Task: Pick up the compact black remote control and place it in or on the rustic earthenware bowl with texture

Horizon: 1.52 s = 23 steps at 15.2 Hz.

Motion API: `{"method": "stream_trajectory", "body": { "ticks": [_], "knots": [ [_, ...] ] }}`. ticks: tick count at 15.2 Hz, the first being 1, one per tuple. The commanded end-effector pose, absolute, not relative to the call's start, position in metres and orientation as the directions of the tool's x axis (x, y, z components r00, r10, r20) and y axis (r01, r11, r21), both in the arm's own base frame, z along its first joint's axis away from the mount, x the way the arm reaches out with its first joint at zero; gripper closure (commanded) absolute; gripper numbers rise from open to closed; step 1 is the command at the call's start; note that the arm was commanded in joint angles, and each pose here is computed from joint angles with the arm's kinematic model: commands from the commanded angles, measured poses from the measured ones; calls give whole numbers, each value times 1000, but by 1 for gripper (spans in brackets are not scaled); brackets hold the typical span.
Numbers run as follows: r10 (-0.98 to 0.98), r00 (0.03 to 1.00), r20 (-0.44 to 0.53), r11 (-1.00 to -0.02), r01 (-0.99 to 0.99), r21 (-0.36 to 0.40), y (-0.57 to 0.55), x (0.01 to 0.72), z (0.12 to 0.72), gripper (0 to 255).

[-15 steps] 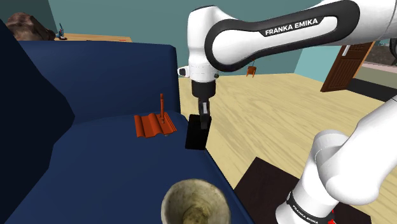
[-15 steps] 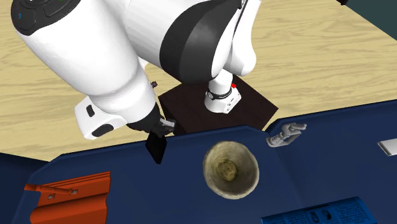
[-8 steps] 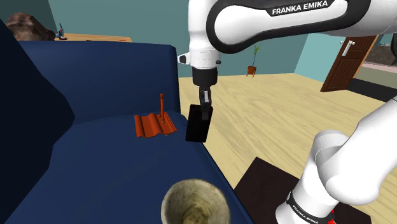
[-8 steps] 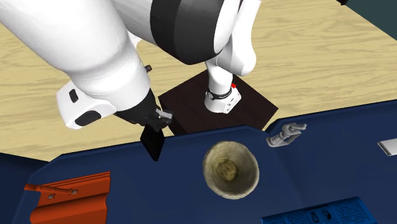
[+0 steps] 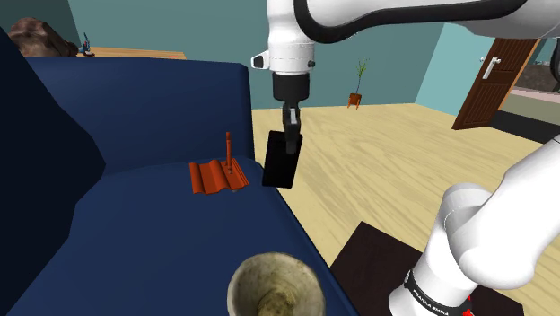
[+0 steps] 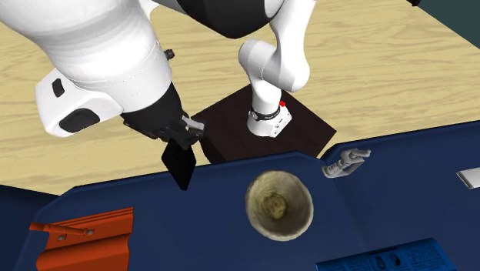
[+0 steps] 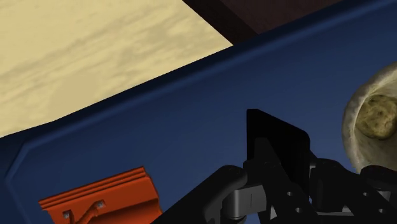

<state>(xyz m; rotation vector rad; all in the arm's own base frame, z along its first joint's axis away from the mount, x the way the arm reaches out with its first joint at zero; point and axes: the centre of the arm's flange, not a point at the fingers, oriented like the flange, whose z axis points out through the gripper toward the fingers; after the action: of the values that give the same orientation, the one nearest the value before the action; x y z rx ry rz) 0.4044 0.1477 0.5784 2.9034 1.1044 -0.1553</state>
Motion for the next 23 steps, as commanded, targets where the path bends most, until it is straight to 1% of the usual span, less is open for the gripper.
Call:
{"method": "stream_trajectory", "body": {
  "ticks": [1,18,23],
  "knots": [
    [661,743,-105,-747,664,-6,148,404,585,255],
    [661,743,-105,-747,664,-6,326,273,625,255],
    [661,743,-105,-747,664,-6,326,273,599,255]
  ]
}}
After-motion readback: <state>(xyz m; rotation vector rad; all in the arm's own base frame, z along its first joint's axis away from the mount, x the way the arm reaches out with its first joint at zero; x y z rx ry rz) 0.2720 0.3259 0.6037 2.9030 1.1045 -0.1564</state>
